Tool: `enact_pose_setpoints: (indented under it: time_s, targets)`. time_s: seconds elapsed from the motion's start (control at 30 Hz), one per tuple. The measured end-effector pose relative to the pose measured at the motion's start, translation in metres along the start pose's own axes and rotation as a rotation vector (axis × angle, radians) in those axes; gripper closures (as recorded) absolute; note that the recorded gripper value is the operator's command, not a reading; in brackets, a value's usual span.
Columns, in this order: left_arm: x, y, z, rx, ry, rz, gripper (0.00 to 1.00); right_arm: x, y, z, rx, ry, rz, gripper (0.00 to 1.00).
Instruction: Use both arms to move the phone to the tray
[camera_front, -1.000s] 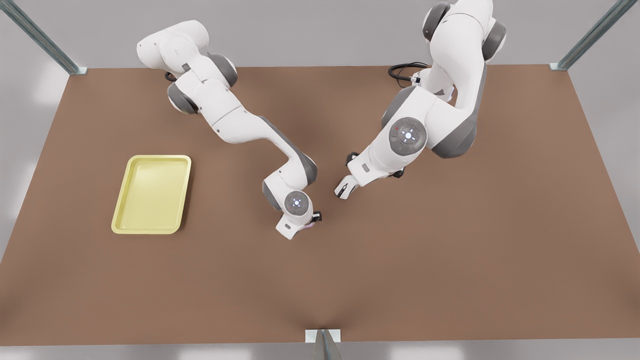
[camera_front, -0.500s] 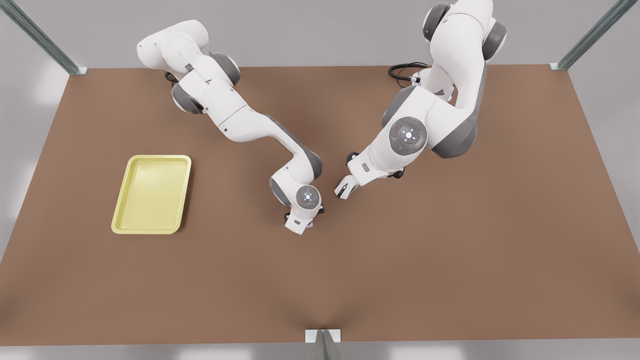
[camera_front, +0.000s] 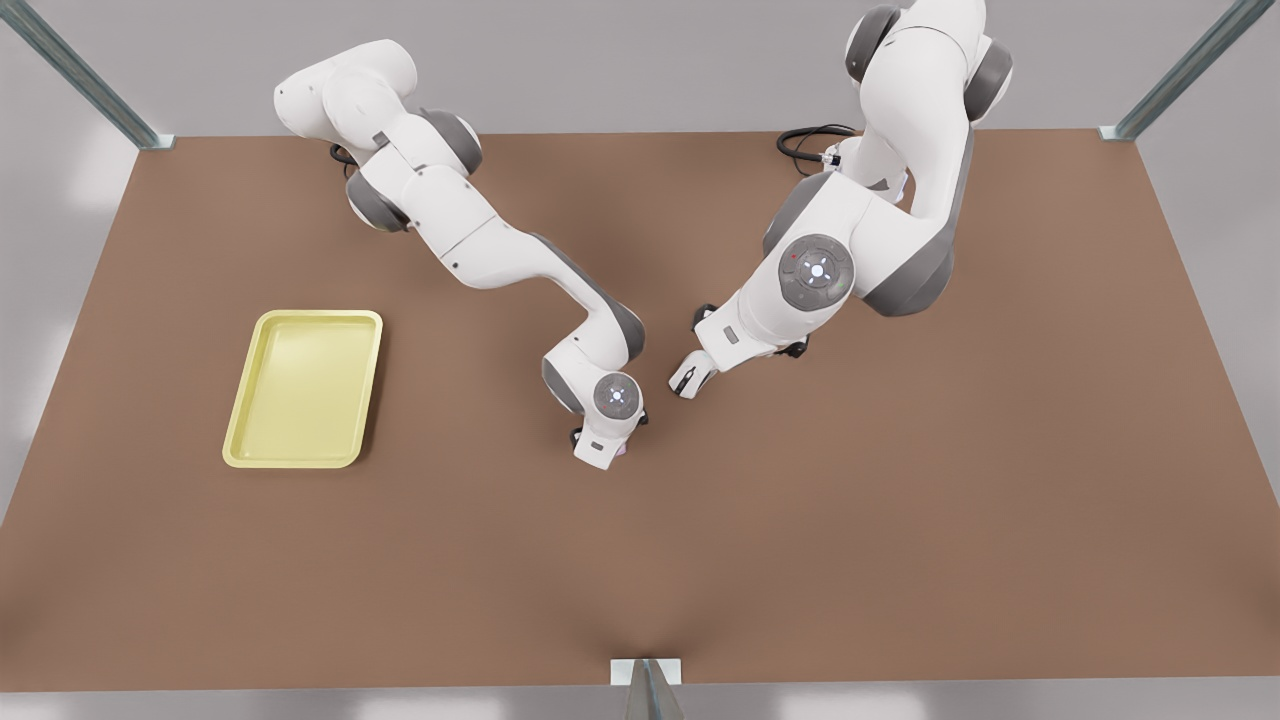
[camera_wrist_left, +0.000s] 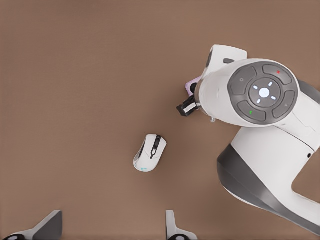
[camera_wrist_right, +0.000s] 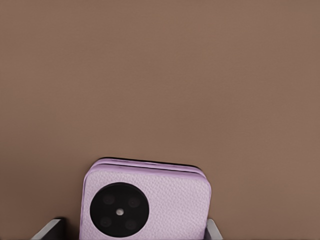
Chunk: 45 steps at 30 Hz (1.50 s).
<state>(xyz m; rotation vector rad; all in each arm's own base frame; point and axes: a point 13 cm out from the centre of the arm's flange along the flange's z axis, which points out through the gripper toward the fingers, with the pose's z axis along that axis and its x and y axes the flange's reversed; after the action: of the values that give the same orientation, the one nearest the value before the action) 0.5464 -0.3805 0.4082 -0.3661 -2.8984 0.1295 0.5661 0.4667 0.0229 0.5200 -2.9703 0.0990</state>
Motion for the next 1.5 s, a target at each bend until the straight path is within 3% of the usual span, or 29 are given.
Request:
enact_pose_setpoints:
  time_s: [0.07,0.1,0.4,0.53,0.77,0.9,0.97,1.0,1.17,1.23,1.33,1.4,1.5]
  targets:
    - [0.0,0.0,0.0,0.0,-0.001,0.0,0.0,-0.001,0.0,0.0,-0.002,-0.003,-0.005,0.21]
    - [-0.001,0.0,0.0,0.001,-0.002,0.001,0.0,-0.001,0.001,0.0,-0.003,-0.005,-0.007,0.23]
    - [-0.001,0.0,0.0,0.002,-0.005,0.002,0.0,-0.013,-0.009,-0.024,-0.018,-0.038,-0.004,0.22]
    - [-0.001,0.0,0.0,0.002,-0.005,0.003,0.0,-0.025,-0.107,-0.09,-0.018,-0.065,0.104,0.21]
    - [-0.001,0.008,-0.019,0.0,-0.039,-0.009,0.0,0.139,-0.324,-0.068,0.015,0.076,0.292,0.21]
    - [-0.001,0.048,-0.047,-0.048,-0.088,-0.06,0.0,0.211,-0.426,-0.029,-0.033,0.073,0.4,0.2]
    - [-0.006,0.08,-0.055,-0.058,-0.096,-0.104,0.0,0.224,-0.455,-0.014,-0.052,0.054,0.411,0.15]
    - [-0.007,0.097,-0.06,-0.059,-0.098,-0.13,0.0,0.227,-0.465,-0.009,-0.058,0.043,0.406,0.0]
    - [-0.003,0.129,-0.065,-0.066,-0.077,-0.172,0.0,0.207,-0.495,-0.021,-0.051,-0.033,0.333,0.0]
    - [-0.001,0.135,-0.064,-0.067,-0.065,-0.181,0.0,0.165,-0.523,-0.079,-0.015,-0.122,0.306,0.0]
    - [0.002,0.137,-0.064,-0.07,-0.053,-0.182,0.0,0.096,-0.573,-0.259,0.046,-0.308,0.301,0.0]
    - [0.003,0.138,-0.063,-0.072,-0.047,-0.183,0.0,0.102,-0.549,-0.33,0.05,-0.329,0.266,0.0]
    - [0.005,0.138,-0.062,-0.073,-0.04,-0.182,0.0,0.129,-0.507,-0.347,0.019,-0.228,0.237,0.0]
